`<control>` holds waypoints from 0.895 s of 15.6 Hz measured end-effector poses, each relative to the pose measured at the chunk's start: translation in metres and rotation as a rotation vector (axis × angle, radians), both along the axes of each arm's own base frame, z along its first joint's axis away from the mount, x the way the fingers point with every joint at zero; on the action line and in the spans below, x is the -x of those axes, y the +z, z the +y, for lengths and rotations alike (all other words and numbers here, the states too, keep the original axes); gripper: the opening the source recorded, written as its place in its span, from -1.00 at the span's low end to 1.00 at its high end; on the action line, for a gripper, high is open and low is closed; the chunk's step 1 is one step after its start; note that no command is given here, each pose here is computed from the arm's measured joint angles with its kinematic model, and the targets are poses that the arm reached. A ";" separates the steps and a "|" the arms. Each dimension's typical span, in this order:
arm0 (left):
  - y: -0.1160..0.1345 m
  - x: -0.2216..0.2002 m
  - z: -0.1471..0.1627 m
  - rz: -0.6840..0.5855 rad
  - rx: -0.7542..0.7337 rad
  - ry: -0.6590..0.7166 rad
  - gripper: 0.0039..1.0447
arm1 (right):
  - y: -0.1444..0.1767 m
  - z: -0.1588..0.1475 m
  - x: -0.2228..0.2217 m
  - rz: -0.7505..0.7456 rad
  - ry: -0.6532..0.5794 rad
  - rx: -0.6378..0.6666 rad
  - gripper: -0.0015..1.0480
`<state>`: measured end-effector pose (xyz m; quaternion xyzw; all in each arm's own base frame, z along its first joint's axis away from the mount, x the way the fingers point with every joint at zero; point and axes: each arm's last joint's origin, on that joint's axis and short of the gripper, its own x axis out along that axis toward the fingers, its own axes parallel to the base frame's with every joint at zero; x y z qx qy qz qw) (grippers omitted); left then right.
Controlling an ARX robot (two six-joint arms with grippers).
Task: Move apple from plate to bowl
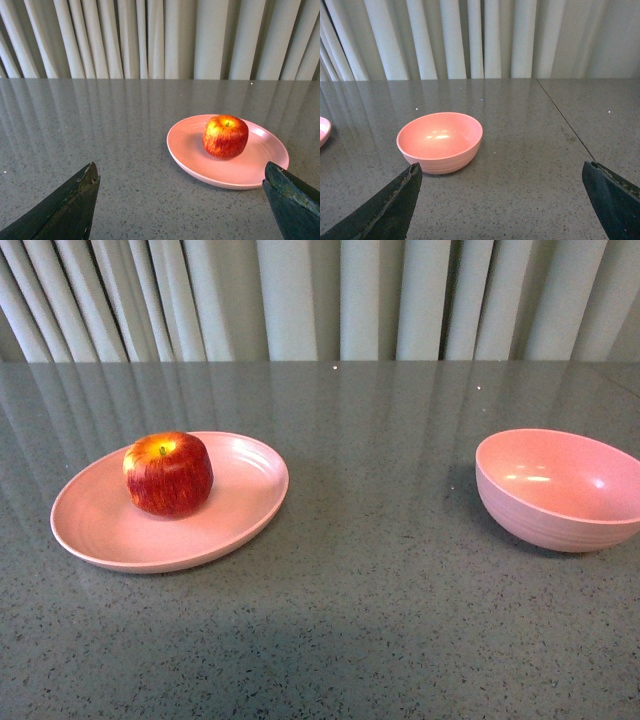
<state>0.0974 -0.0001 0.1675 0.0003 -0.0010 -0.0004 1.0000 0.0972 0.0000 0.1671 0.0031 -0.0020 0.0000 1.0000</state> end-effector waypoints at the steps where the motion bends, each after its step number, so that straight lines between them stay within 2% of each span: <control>1: 0.000 0.000 0.000 0.000 0.000 0.000 0.88 | 0.000 0.000 0.000 0.000 0.000 0.000 0.87; 14: 0.000 0.000 0.000 0.000 0.000 0.000 0.88 | 0.000 0.000 0.000 0.000 0.000 0.000 0.87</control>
